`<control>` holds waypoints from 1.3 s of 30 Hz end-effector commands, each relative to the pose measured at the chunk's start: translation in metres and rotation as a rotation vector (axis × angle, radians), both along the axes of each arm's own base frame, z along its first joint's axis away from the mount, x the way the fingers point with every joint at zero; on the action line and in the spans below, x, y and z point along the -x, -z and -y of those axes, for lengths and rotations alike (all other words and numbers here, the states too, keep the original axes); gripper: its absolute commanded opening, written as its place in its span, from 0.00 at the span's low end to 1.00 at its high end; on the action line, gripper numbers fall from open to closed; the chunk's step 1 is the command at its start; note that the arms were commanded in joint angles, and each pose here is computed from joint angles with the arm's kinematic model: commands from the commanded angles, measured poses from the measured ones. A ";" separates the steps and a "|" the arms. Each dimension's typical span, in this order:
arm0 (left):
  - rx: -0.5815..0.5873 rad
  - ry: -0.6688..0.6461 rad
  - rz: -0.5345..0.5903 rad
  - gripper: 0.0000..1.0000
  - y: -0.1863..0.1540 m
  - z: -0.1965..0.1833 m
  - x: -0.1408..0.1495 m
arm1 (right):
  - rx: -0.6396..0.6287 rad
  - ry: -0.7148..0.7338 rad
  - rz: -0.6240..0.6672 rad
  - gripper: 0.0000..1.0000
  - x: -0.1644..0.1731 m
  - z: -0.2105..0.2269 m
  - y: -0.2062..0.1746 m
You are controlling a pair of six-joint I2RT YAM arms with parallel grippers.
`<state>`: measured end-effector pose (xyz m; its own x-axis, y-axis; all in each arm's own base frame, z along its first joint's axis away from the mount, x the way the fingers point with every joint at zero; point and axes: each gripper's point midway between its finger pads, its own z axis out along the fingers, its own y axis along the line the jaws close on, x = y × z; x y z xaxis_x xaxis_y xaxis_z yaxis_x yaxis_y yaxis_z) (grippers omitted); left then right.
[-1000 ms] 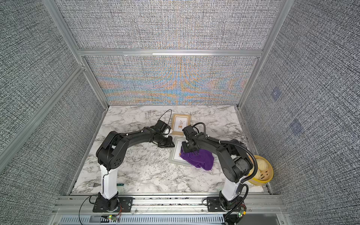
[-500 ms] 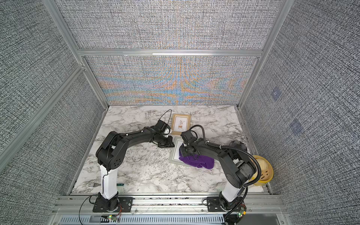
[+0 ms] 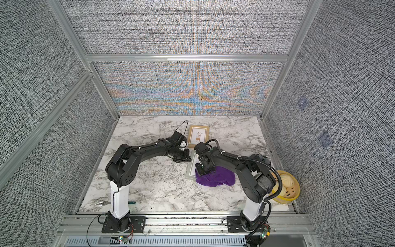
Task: Wipe the picture frame with a cloth
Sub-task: Wipe the dirt from the picture frame.
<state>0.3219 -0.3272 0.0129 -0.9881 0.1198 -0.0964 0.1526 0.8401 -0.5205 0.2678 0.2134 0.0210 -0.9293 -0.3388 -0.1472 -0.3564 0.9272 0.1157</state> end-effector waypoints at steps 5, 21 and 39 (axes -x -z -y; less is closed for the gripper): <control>-0.370 -0.021 -0.125 0.12 0.046 -0.073 0.036 | 0.341 0.104 0.049 0.00 -0.004 0.070 0.005; -0.356 0.022 -0.126 0.10 0.050 -0.069 0.037 | 0.021 0.186 0.262 0.00 -0.100 0.017 -0.025; -0.369 -0.041 -0.126 0.09 0.049 -0.071 0.033 | 0.037 0.101 -0.067 0.00 0.006 0.036 0.007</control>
